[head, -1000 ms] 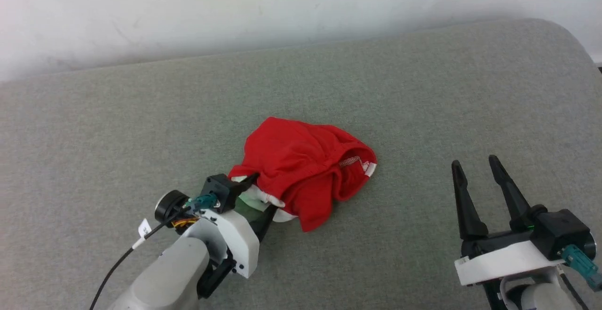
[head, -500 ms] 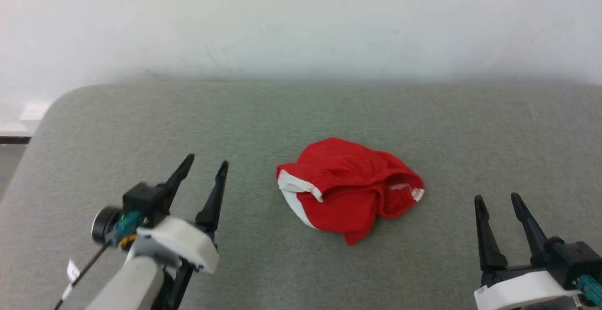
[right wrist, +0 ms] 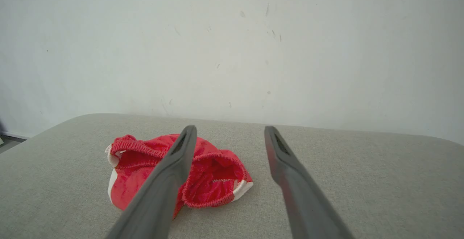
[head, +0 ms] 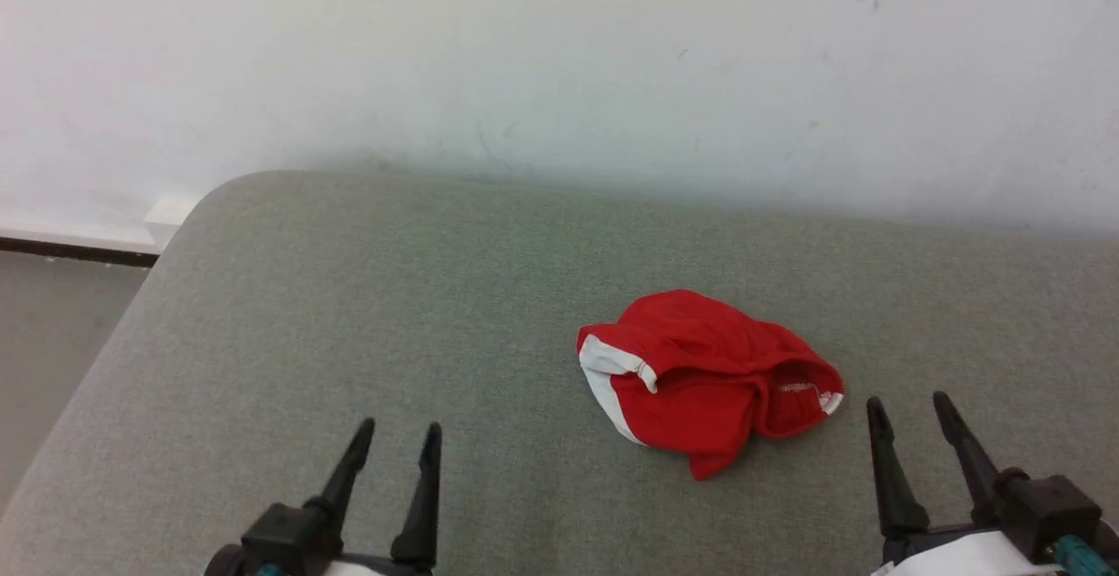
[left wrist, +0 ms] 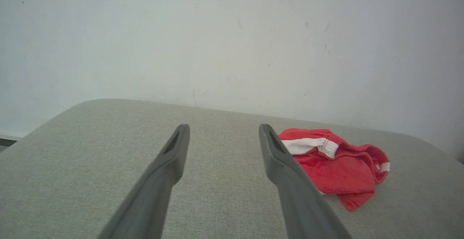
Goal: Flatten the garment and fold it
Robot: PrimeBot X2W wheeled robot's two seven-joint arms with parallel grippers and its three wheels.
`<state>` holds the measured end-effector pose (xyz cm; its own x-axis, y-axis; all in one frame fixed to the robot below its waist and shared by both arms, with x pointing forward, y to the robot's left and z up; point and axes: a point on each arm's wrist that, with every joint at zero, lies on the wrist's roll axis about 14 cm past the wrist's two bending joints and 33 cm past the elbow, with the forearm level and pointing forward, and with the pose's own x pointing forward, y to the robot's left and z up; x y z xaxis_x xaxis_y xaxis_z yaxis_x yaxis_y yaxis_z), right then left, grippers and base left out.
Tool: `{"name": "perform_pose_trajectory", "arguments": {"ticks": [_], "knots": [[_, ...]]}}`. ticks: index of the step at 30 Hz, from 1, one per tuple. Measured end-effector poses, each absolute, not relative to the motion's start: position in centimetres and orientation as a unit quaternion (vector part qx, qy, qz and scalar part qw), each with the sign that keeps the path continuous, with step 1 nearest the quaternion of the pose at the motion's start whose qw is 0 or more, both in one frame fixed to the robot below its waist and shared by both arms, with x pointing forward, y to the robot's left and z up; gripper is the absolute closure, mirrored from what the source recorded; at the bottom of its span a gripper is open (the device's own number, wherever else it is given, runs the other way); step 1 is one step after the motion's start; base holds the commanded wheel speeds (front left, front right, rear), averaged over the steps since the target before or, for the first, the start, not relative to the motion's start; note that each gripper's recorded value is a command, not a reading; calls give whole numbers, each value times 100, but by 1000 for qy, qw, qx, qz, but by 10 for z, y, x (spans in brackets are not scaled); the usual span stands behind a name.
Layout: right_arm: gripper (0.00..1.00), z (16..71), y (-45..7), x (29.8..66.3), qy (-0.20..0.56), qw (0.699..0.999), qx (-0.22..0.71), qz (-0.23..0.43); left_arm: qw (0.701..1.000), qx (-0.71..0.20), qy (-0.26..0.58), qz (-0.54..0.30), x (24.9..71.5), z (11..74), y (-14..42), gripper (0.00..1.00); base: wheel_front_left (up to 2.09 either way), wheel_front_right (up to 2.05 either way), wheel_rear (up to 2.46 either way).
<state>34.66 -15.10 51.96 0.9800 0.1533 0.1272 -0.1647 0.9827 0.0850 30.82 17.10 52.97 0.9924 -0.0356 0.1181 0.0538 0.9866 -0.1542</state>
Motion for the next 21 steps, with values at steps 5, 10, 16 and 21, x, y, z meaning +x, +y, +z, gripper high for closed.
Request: {"name": "perform_pose_trajectory", "arguments": {"ticks": [5, 10, 16, 21], "knots": [[0, 510, -143, 348, -44, 994, 49, 91, 997, -65, -36, -36, 303, 514, 166, 0, 0, 0, 0], [0, 495, -146, 352, -16, 995, 37, 87, 996, -69, -34, -34, 308, 513, 166, 0, 0, 0, 0], [0, 474, -148, 379, 88, 991, 9, 99, 996, -73, -33, -28, 313, 512, 166, 0, 0, 0, 0], [0, 451, -150, 407, 200, 973, -8, 114, 996, -82, -22, -21, 320, 504, 165, 0, 0, 0, 0]]}}
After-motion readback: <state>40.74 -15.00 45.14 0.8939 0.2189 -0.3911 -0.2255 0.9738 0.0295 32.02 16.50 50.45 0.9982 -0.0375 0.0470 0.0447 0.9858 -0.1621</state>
